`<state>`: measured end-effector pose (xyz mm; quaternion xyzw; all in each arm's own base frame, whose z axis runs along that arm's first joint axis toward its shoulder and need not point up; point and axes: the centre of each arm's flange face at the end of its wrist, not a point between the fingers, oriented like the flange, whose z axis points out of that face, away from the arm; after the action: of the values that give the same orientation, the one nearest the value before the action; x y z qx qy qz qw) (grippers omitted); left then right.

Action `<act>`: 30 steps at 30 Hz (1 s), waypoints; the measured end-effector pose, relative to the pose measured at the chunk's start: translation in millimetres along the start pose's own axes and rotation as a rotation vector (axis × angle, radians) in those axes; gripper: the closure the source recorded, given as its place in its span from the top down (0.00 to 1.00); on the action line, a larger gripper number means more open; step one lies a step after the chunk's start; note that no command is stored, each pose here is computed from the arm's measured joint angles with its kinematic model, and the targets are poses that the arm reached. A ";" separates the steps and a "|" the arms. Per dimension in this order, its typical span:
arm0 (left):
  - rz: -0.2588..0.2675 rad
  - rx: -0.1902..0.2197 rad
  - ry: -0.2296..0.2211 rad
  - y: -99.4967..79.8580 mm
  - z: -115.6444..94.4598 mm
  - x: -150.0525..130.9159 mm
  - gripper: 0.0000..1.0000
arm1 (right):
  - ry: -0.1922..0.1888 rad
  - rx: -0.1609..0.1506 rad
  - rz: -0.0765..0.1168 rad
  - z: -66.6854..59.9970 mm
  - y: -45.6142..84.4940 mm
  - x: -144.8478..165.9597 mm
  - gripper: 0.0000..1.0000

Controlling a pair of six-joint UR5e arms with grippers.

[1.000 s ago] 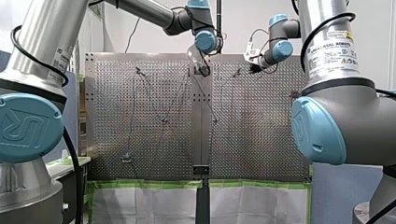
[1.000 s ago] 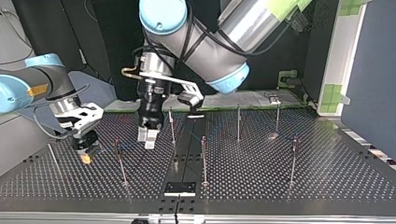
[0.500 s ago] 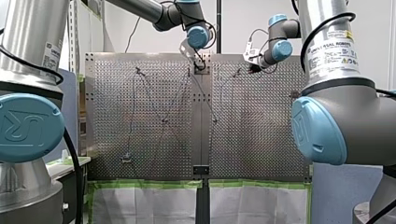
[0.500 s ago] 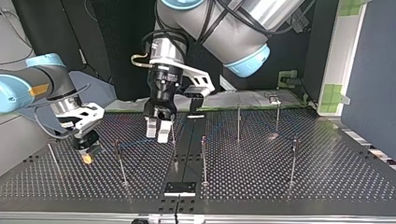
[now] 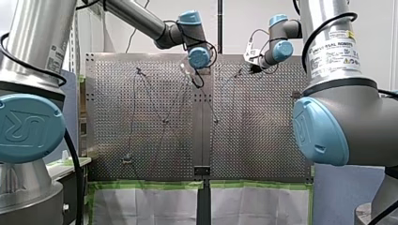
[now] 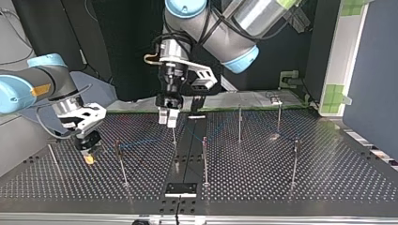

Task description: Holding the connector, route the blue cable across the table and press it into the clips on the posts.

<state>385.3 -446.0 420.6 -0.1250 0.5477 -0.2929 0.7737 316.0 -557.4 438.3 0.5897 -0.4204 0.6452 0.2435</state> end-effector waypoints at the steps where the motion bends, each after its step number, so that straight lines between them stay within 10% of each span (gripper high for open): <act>1: 0.003 0.005 0.009 1.6 -2.8 6.8 1.00 | 0.000 0.000 -0.001 0.0 -0.1 0.0 0.00; 30: -0.150 -0.032 0.241 48.2 -174.4 178.1 1.00 | -0.006 -0.010 -0.010 2.6 2.7 -5.0 0.00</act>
<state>280.6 -490.5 193.6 -0.1417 0.6306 -0.3538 0.6761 316.2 -560.0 432.7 0.5927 -0.4213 0.6399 0.2484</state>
